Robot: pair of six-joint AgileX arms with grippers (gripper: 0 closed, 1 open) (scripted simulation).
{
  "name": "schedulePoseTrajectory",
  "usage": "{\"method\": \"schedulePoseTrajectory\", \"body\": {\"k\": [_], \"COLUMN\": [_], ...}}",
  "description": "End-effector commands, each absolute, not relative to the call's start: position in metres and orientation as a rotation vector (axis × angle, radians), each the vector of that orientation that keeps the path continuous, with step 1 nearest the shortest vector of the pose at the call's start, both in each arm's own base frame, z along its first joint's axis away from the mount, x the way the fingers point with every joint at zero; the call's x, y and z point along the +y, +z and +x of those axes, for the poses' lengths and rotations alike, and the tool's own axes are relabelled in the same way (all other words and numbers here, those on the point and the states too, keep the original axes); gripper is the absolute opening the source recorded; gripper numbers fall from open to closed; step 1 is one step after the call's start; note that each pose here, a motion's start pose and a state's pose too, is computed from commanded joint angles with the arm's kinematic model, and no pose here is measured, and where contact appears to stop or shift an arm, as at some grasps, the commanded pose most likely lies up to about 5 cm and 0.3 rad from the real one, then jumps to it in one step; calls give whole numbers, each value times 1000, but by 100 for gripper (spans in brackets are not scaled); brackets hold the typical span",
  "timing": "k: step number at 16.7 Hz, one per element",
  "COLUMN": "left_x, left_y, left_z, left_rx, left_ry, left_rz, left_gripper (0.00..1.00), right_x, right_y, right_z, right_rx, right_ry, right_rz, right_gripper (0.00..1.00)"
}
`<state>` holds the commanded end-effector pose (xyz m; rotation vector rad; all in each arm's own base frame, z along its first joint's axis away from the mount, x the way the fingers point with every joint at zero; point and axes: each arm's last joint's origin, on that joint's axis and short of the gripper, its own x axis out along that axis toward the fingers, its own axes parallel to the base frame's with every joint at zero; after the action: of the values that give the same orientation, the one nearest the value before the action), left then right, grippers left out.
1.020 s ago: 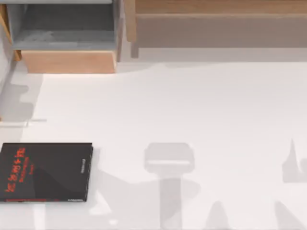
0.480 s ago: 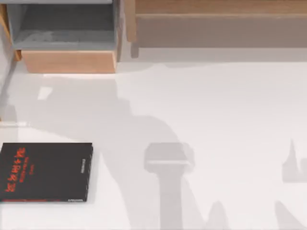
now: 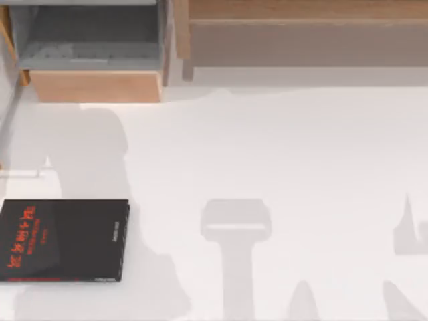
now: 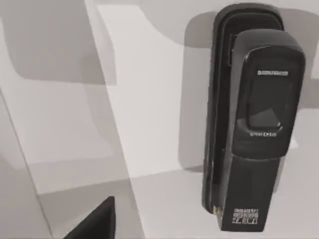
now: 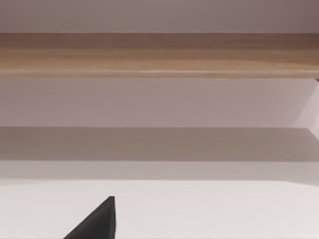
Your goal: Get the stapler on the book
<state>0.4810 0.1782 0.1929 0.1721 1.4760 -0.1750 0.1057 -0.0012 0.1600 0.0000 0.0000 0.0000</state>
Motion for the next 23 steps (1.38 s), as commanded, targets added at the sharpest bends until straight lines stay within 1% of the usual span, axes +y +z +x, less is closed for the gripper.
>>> {"method": "schedulePoseTrajectory", "body": {"k": [3,13,18,20,23], "left_x": [176,179,181,182,181], "left_y": [184,183,182,176,155], "left_z": [486,485,478,477,481], "left_rx": [1464,1465,1469,1471,1474], "left_ry": [-183,-184,-189,-189,-189], "left_rz": [169,170,165,163,163], "left_gripper": [100,100,100,100,100], "right_x": [-1,-1,-1,-1,-1], "right_y": [160,160,160,160,160], "right_z": [106,106,106,106,106], "right_rx": [0,0,0,0,0], "right_ry": [0,0,0,0,0], "right_rz": [0,0,0,0,0], "right_gripper": [100,100,100,100,100]}}
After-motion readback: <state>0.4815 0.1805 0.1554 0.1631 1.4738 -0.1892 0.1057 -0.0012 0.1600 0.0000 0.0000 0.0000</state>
